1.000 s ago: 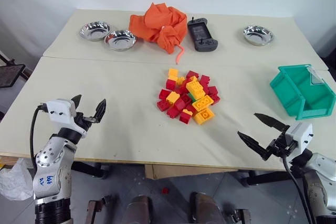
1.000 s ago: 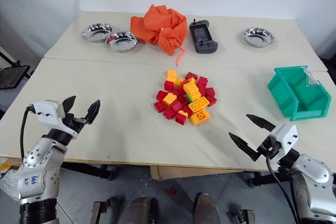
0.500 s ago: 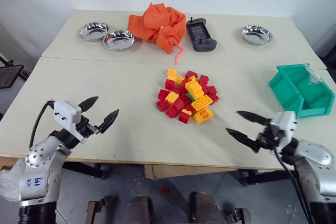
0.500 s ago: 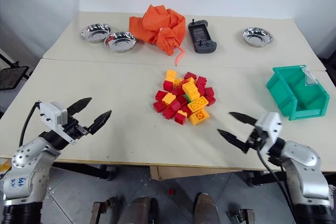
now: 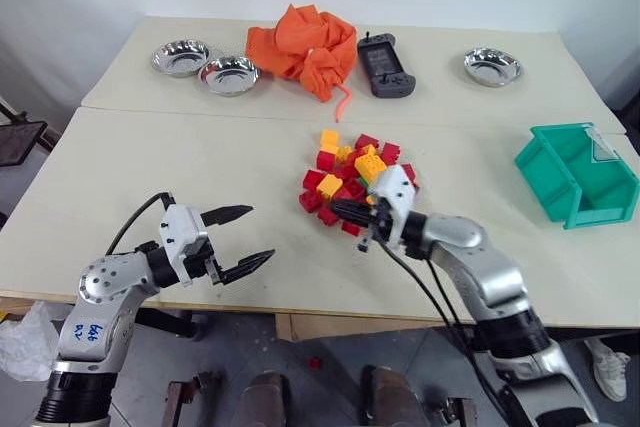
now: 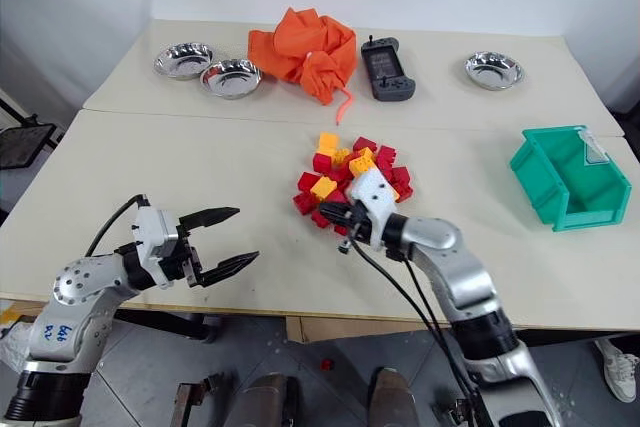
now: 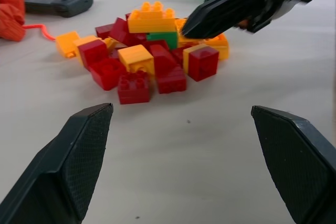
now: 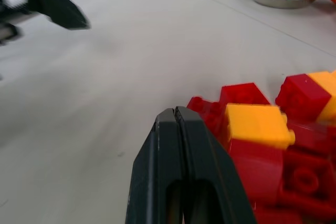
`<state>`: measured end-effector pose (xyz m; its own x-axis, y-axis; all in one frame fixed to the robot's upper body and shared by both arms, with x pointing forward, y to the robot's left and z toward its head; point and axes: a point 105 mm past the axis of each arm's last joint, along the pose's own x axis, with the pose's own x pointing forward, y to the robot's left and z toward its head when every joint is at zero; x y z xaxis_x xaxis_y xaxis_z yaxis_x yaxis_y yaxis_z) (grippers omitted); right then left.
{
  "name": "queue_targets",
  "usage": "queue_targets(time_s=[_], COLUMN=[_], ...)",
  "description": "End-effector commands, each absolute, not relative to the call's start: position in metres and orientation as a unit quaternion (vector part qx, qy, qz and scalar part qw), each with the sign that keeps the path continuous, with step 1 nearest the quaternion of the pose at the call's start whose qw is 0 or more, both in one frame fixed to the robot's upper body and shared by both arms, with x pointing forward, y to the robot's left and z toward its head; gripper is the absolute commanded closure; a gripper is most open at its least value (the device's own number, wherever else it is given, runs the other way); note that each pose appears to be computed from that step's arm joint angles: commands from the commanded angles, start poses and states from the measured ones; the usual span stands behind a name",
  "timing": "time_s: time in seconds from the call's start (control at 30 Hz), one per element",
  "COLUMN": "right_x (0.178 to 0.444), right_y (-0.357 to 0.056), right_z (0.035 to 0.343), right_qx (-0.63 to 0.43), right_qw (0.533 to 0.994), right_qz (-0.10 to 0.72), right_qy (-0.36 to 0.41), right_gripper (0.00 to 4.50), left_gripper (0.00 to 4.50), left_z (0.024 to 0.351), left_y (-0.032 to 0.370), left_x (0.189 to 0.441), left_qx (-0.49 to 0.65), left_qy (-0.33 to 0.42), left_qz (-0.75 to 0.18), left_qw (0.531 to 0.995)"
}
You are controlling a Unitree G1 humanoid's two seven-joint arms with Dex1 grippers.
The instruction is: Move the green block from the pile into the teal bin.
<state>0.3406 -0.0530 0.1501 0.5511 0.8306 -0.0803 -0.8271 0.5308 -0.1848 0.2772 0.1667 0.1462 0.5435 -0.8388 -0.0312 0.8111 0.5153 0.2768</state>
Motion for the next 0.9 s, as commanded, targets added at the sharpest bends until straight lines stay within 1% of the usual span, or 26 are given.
queue_targets(time_s=[0.03,0.17,0.23,0.33,0.43,0.5,0.6,0.67,0.73,0.9], right_x=[0.373,0.414,0.428,0.437,0.442,0.439,0.427,0.413,0.4,0.366], right_y=[-0.074,-0.124,-0.146,-0.159,-0.177,-0.167,-0.145,-0.134,-0.13,-0.13], right_z=[0.16,0.164,0.172,0.176,0.167,0.172,0.177,0.169,0.162,0.147], right_qx=[-0.129,-0.16,-0.152,-0.152,-0.156,-0.154,-0.154,-0.177,-0.189,-0.189], right_qw=[0.911,0.94,0.95,0.952,0.953,0.944,0.92,0.896,0.88,0.849], right_qz=[0.391,0.3,0.273,0.267,0.259,0.292,0.359,0.406,0.435,0.487], right_qy=[-0.02,-0.011,-0.014,-0.009,0.017,0.003,-0.015,-0.002,0.017,0.083], right_gripper=[4.48,4.48,4.48,4.48,4.48,4.48,4.48,4.48,4.48,4.48], left_gripper=[0.0,0.0,0.0,0.0,0.0,0.0,0.0,0.0,0.0,0.0], left_z=[0.153,0.152,0.152,0.153,0.156,0.156,0.156,0.154,0.153,0.152], left_y=[0.168,0.166,0.163,0.163,0.166,0.166,0.169,0.172,0.174,0.18], left_x=[0.276,0.277,0.277,0.278,0.284,0.284,0.283,0.281,0.279,0.277], left_qx=[0.14,0.13,0.127,0.126,0.119,0.12,0.121,0.123,0.124,0.125], left_qy=[-0.07,-0.072,-0.074,-0.076,-0.08,-0.079,-0.075,-0.071,-0.067,-0.063], left_qz=[-0.463,-0.463,-0.468,-0.467,-0.455,-0.456,-0.454,-0.45,-0.446,-0.436], left_qw=[0.872,0.874,0.871,0.872,0.879,0.879,0.88,0.882,0.884,0.889])
